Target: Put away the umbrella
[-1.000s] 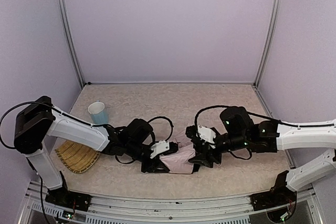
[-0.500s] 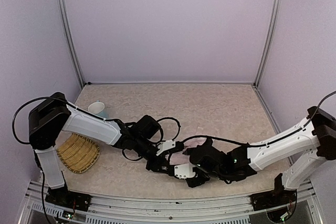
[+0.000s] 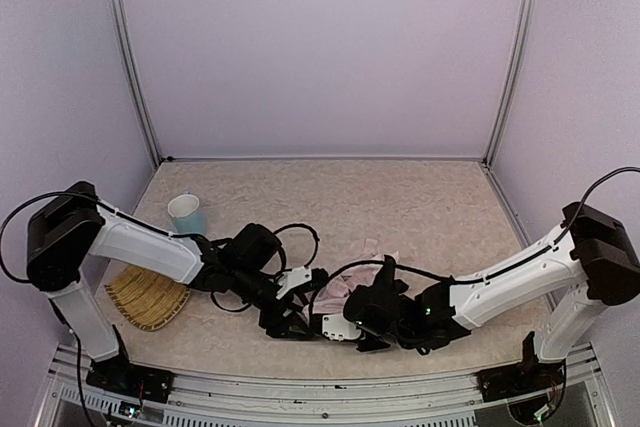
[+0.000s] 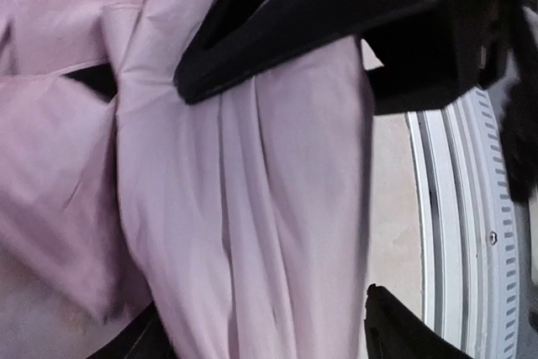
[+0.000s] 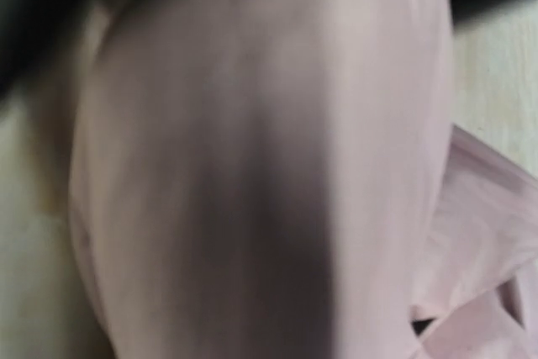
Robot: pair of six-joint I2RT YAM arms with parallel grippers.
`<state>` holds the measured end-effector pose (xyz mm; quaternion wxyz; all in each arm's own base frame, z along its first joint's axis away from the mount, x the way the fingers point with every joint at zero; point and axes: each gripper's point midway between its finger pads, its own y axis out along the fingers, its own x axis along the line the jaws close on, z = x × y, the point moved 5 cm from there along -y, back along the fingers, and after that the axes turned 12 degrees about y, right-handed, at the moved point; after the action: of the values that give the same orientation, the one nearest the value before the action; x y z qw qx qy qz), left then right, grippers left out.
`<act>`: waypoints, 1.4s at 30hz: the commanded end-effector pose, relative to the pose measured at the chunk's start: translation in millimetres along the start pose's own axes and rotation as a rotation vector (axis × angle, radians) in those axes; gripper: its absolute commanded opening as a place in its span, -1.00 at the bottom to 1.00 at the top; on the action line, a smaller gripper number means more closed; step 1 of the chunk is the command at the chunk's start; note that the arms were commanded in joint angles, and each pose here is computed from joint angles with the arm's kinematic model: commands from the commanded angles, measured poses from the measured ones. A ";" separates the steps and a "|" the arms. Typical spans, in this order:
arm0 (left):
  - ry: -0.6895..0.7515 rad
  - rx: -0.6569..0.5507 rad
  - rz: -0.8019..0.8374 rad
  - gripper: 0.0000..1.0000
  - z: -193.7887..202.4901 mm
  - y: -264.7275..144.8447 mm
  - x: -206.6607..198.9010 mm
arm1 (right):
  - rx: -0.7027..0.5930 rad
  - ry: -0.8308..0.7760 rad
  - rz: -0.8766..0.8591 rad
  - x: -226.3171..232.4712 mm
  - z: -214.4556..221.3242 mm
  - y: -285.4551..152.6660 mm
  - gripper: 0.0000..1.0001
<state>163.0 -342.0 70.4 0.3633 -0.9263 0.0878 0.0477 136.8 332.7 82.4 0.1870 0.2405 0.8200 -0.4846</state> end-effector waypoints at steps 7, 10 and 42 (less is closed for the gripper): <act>0.331 -0.523 -0.557 0.63 -44.6 -125.4 -32.7 | 0.071 0.296 -0.408 10.7 18.7 -9.5 -0.45; 0.423 -0.515 -0.624 0.50 -41.3 -130.2 -50.4 | 0.052 0.418 -0.589 7.6 14.3 -15.5 -0.46; 0.694 0.291 -0.432 0.22 3.2 31.6 -5.2 | 0.037 0.746 -1.122 -25.2 3.2 6.3 -0.15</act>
<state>149.3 -379.6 85.9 0.3688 -0.8302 -0.0179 -0.4177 166.6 329.9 91.4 -0.3611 -0.0463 0.8398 -0.4028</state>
